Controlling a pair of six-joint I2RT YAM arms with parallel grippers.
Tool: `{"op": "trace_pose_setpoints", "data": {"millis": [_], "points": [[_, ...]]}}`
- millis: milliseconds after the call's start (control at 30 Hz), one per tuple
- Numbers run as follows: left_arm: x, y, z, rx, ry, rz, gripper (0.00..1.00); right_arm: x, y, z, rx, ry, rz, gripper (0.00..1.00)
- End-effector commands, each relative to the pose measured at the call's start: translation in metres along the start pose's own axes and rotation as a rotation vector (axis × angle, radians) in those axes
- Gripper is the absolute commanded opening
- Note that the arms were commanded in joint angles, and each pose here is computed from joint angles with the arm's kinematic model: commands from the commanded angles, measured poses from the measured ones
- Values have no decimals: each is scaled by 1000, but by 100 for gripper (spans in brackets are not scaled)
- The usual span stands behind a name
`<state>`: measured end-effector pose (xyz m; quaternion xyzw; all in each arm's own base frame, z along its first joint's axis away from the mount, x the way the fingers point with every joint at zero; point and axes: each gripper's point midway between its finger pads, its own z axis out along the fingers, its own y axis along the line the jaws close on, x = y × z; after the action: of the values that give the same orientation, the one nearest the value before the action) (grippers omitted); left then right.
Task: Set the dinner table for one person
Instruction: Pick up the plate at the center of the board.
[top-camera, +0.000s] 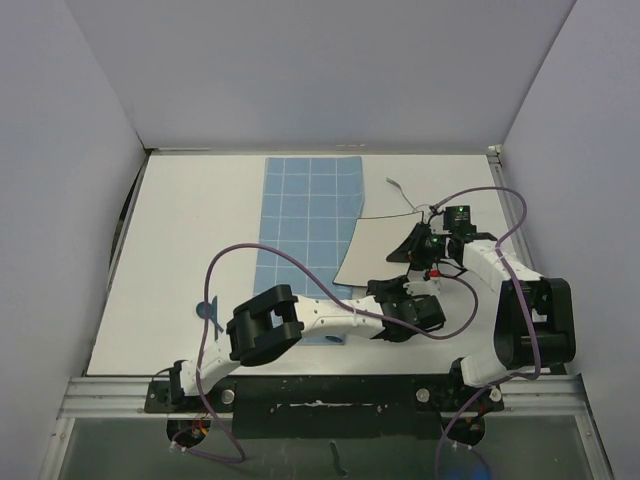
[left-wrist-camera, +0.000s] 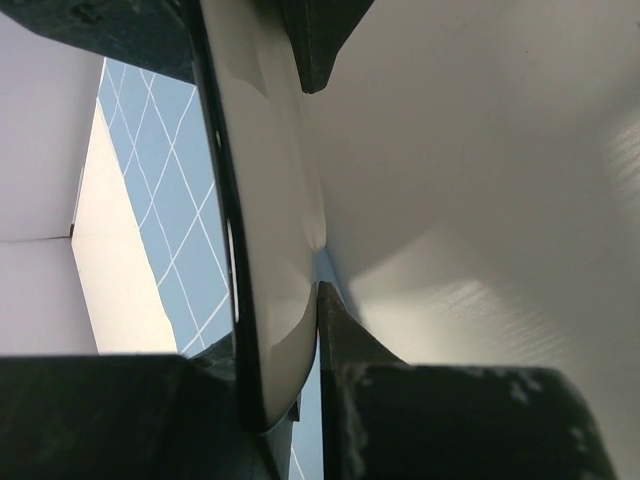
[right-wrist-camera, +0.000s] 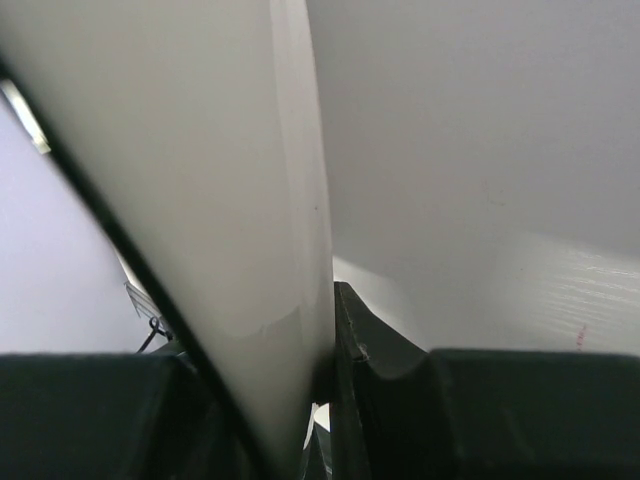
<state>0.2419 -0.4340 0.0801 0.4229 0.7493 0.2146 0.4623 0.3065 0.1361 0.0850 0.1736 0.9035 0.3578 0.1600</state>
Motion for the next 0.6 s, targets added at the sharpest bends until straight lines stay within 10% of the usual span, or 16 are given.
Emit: {"op": "trace_pose_setpoints", "data": {"millis": [0,367,567], "points": [[-45,-8,-21,87,-119,-198,0,-9,21,-7,-25,-38,-41,0],[-68,87,-62,-110,-208,-295,0,-12,34,-17,-44,-35,-91,0],[-92,179,-111,-234,-346,-362,33,-10,27,-18,-18,-38,-92,0]]}}
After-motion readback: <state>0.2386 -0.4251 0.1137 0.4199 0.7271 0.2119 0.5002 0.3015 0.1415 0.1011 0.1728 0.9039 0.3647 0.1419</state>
